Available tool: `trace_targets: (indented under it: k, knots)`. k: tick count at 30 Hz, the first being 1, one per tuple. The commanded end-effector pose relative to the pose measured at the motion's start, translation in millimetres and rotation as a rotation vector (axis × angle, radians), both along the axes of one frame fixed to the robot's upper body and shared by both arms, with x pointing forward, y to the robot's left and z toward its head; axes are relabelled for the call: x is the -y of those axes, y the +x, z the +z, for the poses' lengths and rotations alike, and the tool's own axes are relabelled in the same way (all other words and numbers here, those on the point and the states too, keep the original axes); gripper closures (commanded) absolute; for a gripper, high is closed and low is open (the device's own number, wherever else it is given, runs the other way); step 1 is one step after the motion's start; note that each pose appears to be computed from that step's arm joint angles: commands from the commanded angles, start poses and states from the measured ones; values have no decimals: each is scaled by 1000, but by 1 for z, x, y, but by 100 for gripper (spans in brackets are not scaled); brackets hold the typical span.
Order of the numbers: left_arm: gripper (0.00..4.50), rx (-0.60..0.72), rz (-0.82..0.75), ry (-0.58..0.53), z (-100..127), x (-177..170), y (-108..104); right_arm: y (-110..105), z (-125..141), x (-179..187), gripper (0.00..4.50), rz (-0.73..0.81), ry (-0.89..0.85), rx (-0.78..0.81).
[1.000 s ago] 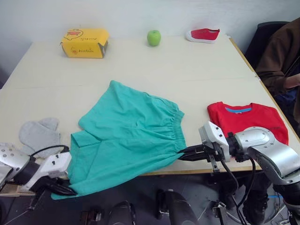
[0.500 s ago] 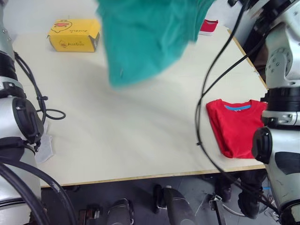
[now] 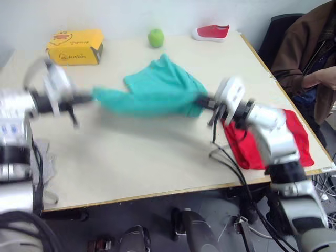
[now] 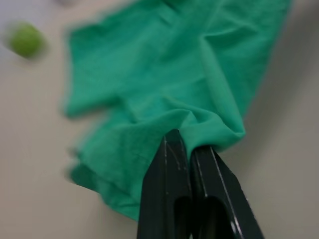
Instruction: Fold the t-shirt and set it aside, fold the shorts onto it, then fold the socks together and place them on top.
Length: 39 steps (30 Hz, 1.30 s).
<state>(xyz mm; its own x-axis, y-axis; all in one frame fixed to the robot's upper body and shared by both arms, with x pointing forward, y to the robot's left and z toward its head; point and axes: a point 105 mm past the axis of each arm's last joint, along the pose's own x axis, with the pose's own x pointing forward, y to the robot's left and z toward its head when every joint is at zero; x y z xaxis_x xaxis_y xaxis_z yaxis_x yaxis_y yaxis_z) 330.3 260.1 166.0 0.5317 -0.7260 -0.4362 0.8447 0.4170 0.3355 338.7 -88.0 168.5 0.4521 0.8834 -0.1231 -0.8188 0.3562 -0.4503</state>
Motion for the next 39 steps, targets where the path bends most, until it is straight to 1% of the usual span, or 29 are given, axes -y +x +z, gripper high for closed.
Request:
trace_targets:
  k: [1,3,4,5,9,12,14,17,19,20,21,23,25,26,28,29,31,32,34,36,38,39]
  knots:
    - [447,-113,-135,66,13,11,-43,-29,7,-1,450,125,-44,-32]
    - [447,-348,-231,134,-7,11,-87,-45,-2,4,450,185,-79,-113]
    - [447,-430,-269,163,-11,11,-104,-53,-7,7,450,208,-91,-165]
    - [447,-491,-295,181,-12,11,-117,-62,-10,9,450,241,-102,-208]
    - [447,-651,-371,182,-4,19,-152,-89,-21,17,450,335,-132,-383]
    - [447,-748,-425,162,4,29,-172,-106,-27,23,450,392,-153,-494]
    - [447,-807,-456,137,9,34,-181,-116,-29,28,450,426,-159,-579]
    - [447,-776,-436,74,26,33,-171,-122,-24,33,450,441,-113,-675]
    - [447,-670,-416,50,40,29,-153,-118,-16,35,450,423,-58,-702]
    - [447,-580,-385,31,47,26,-136,-111,-11,36,450,391,-14,-709]
    - [447,-483,-347,1,54,25,-115,-104,-7,37,450,357,33,-715]
    - [447,-261,-250,-63,73,30,-56,-87,3,42,450,293,138,-738]
    - [447,-51,-143,-92,96,39,4,-73,13,47,450,252,239,-780]
    - [447,19,-93,-90,104,43,26,-67,16,49,450,231,278,-797]
    - [447,129,-15,-86,114,49,57,-53,18,54,450,170,337,-812]
    - [447,175,23,-103,119,54,71,-42,17,58,450,114,374,-815]
    - [447,224,67,-123,124,62,88,-27,14,63,450,35,416,-816]
    - [447,260,92,-114,126,66,96,-18,11,66,450,-13,423,-820]
    - [447,327,168,-84,125,76,112,-4,-2,72,450,-114,385,-810]
    - [447,353,228,-52,118,81,123,3,-10,73,450,-166,337,-778]
    - [447,348,245,2,104,83,127,10,-15,68,450,-192,281,-690]
    - [447,334,247,10,97,84,128,14,-16,65,450,-214,275,-664]
